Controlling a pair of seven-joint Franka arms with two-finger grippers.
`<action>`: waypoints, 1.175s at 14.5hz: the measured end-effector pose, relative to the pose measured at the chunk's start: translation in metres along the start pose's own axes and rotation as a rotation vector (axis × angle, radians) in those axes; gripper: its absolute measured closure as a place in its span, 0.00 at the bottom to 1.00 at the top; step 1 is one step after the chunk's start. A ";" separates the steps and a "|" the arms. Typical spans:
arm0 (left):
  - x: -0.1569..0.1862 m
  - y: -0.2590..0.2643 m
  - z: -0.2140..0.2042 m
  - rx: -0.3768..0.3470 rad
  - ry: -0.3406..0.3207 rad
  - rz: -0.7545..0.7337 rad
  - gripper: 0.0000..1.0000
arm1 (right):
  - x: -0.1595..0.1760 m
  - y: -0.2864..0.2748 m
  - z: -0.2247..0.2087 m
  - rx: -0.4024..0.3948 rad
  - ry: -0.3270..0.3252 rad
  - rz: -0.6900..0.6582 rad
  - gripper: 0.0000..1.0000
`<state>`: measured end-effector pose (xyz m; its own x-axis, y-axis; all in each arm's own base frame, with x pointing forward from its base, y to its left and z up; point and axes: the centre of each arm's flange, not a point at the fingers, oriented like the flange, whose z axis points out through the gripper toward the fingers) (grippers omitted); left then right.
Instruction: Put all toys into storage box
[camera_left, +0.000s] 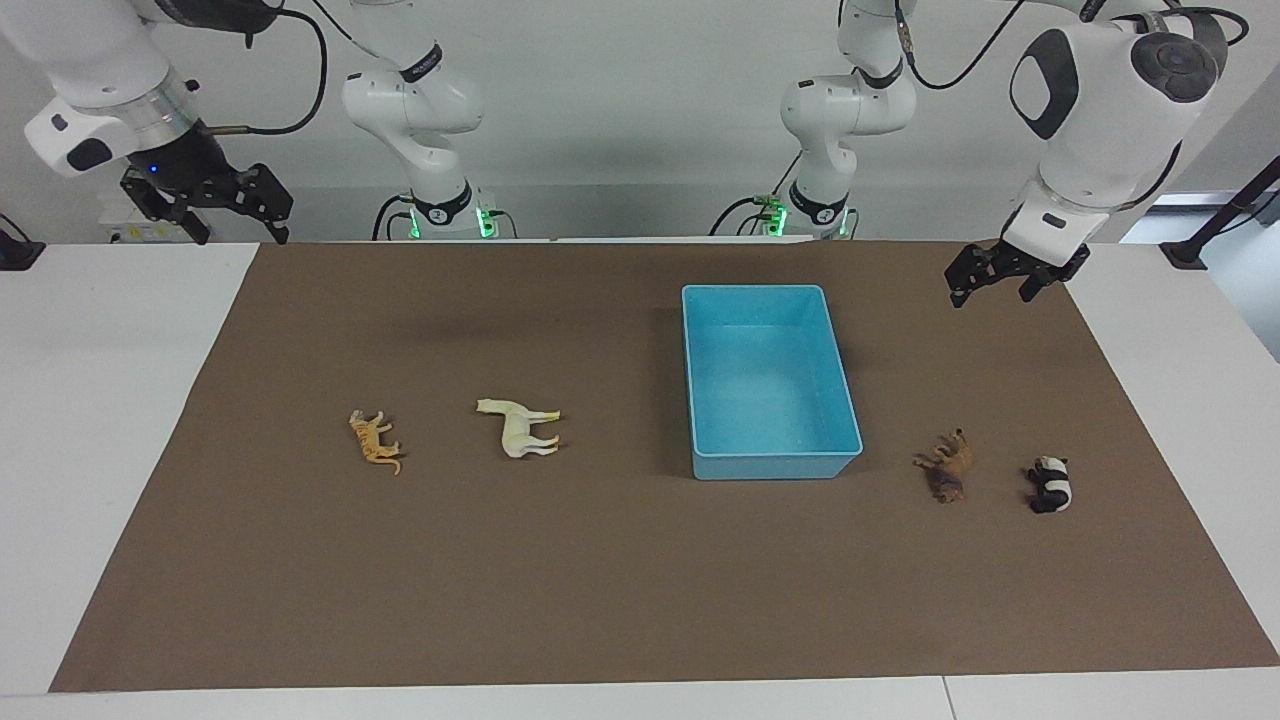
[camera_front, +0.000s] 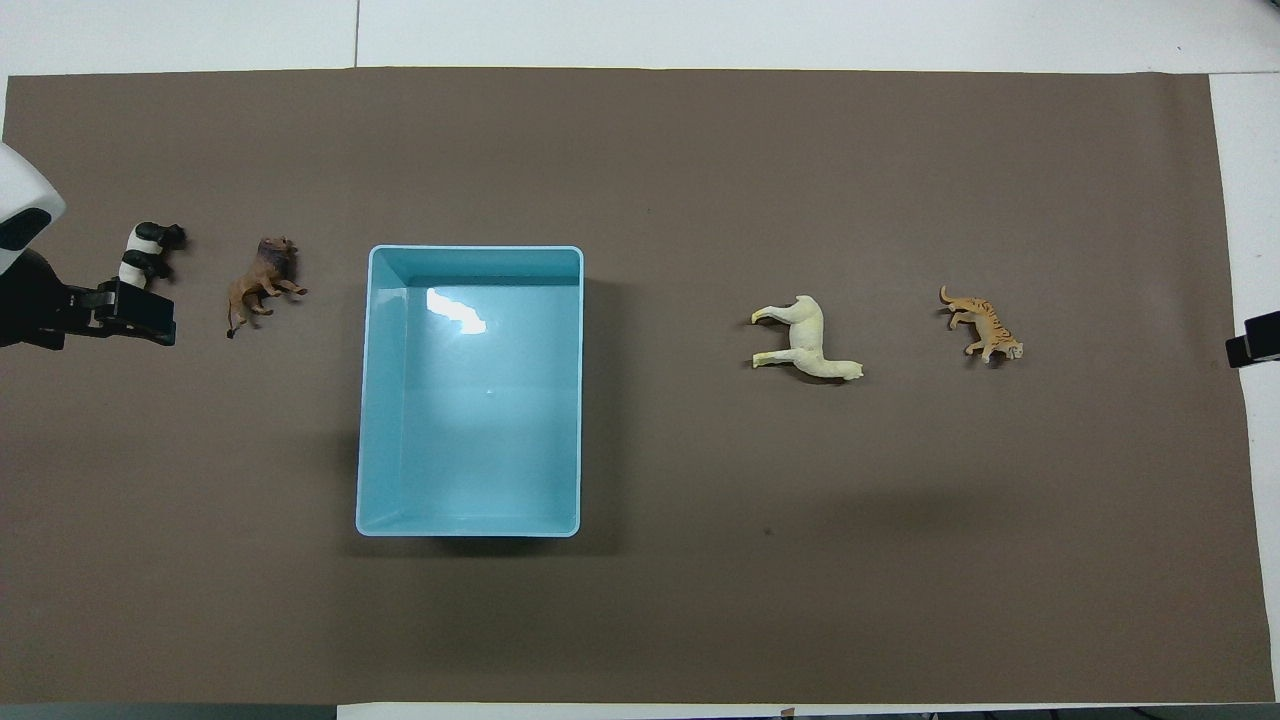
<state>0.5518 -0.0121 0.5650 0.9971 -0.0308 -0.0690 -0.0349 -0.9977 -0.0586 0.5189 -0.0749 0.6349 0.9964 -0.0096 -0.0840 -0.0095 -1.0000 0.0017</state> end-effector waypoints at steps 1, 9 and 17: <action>0.000 0.000 0.000 0.000 0.000 0.000 0.00 | 0.004 -0.002 0.008 -0.001 0.010 -0.007 0.00; 0.001 0.011 -0.001 0.001 0.013 0.019 0.00 | 0.070 -0.016 0.175 -0.026 0.062 -0.291 0.00; 0.071 -0.032 0.087 -0.013 0.127 -0.017 0.00 | 0.086 -0.048 0.264 -0.057 0.123 -0.500 0.00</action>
<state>0.6179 0.0228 0.4753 0.9980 -0.0207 0.0589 -0.0180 -0.9988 -0.0462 0.5824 -0.0283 0.3644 0.8806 0.4730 0.0294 0.4716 -0.8807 0.0454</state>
